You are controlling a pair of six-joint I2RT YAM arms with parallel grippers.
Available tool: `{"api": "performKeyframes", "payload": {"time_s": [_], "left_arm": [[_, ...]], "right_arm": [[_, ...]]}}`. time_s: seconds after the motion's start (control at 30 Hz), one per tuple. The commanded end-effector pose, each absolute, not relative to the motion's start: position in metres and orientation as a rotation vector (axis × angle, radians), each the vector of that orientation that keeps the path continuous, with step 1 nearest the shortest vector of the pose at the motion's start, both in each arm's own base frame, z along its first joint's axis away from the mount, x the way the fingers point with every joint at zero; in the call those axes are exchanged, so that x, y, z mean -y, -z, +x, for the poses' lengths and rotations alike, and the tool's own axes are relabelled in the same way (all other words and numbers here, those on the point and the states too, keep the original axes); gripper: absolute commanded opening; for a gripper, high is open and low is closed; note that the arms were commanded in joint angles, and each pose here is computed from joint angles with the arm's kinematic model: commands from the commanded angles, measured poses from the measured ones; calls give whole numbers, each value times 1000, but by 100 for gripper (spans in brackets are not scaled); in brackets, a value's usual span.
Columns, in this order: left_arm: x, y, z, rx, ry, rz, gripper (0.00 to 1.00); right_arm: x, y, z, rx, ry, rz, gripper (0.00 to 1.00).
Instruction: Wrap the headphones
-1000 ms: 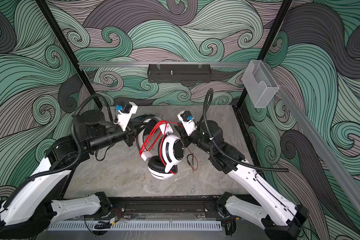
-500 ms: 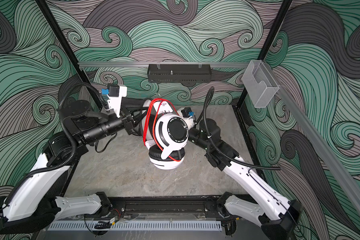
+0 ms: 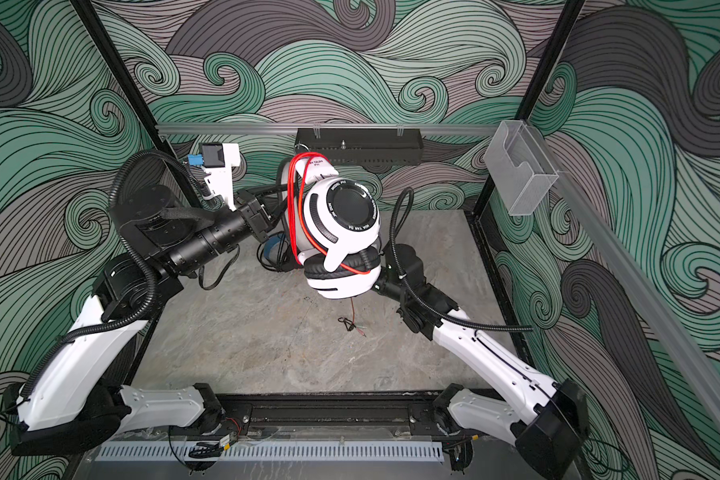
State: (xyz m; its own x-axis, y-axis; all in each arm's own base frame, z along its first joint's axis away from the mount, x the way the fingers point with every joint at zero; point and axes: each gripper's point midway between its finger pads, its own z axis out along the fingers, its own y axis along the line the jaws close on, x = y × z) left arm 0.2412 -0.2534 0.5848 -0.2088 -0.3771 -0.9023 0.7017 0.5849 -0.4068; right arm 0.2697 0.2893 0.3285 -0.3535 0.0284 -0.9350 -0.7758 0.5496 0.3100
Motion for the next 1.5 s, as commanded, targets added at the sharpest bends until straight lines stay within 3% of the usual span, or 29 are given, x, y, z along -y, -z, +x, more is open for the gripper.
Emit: {"api": "performKeyframes", "payload": {"time_s": [0.0,0.27,0.43,0.8,1.0,1.47], "left_arm": [[228,-644,233,-1292,1098,132,0],[218,-656,240,-1263,1075,60,0],[205,-659,243,-1251,1043,-5,0],[193,-659,263,-1240,1039,-147,0],[202,-659,282,-1236,1040,-185,0],[190,-618,361,-1327,647,-306,0]], "right_arm": [[-291,-329,269,-1725,-1005,-605,13],[-292,-305,267,-1780,-1020,-602,10],[-292,-287,263,-1826,-1029,-614,0],[-294,-247,261,-1990,-862,-680,0],[-307,-264,251,-1932,-881,-754,0],[-314,-262,218,-1946,-783,-930,0]]}}
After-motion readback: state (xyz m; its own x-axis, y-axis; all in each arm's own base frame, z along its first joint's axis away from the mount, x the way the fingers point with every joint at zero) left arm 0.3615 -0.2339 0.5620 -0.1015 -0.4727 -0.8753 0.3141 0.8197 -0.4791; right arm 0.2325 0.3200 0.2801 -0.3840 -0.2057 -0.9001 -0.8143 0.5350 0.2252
